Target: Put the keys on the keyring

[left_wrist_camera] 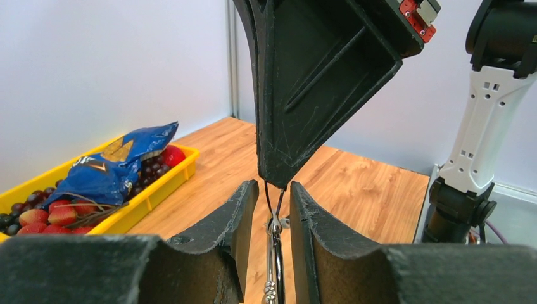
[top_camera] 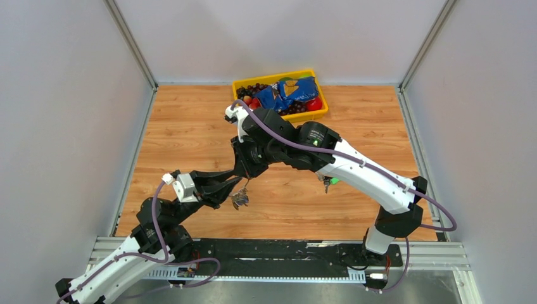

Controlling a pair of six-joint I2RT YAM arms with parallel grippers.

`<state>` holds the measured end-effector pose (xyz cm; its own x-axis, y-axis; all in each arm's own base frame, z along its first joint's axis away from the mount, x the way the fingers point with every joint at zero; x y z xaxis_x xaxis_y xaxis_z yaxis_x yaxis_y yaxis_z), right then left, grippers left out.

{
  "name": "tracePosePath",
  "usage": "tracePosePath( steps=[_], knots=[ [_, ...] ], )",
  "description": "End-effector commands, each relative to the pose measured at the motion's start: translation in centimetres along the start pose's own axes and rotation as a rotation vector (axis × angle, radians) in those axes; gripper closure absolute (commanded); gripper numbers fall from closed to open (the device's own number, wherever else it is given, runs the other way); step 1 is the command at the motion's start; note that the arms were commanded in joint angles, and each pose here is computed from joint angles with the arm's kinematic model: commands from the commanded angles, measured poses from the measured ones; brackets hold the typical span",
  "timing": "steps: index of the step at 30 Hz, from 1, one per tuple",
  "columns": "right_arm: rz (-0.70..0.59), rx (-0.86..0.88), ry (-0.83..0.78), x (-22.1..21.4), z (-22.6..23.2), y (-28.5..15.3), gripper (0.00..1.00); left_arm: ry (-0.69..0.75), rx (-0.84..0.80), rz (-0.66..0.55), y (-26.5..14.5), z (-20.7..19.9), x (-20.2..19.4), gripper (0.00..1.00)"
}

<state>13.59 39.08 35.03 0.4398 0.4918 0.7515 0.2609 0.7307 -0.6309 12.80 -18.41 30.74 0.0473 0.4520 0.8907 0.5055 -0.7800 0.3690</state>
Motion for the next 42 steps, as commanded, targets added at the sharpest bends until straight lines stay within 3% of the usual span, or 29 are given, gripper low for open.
tracePosePath(
  steps=[1, 22, 24, 25, 27, 42],
  knots=[
    [-0.082, -0.001, 0.014, 1.5, 0.2, -2.4, 1.00, 0.000, -0.007, 0.011, 0.1, -0.1, -0.1, 0.65],
    [-0.086, -0.008, 0.008, 1.5, 0.1, -2.8, 1.00, -0.002, 0.019, -0.001, -0.3, 0.3, -0.2, 0.69],
    [-0.081, -0.007, 0.010, 1.4, 0.0, -2.6, 1.00, 0.001, 0.016, -0.004, -0.4, 0.2, -0.1, 0.81],
    [-0.082, -0.005, 0.009, 1.4, 0.1, -2.7, 1.00, 0.002, 0.018, -0.007, -0.4, 0.2, 0.0, 0.94],
    [-0.083, -0.004, 0.011, 1.4, 0.1, -2.7, 1.00, 0.003, 0.026, -0.018, -0.6, 0.3, 0.2, 0.99],
    [-0.103, 0.024, -0.011, 1.0, 0.4, -2.0, 0.97, -0.048, 0.092, -0.070, -0.7, 1.2, 0.8, 0.99]
  ],
)
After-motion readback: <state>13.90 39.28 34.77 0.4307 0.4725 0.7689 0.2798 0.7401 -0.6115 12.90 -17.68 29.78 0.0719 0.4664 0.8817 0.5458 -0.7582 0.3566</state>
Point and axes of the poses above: each gripper's point midway between its finger pads, its own y axis out along the fingers, its own z axis along the line the jaws close on, x = y × z, the point moved 2 cm from there along -y, back along the fingers, and after that the axes turned 15 degrees about -y, right-handed, at the moved point
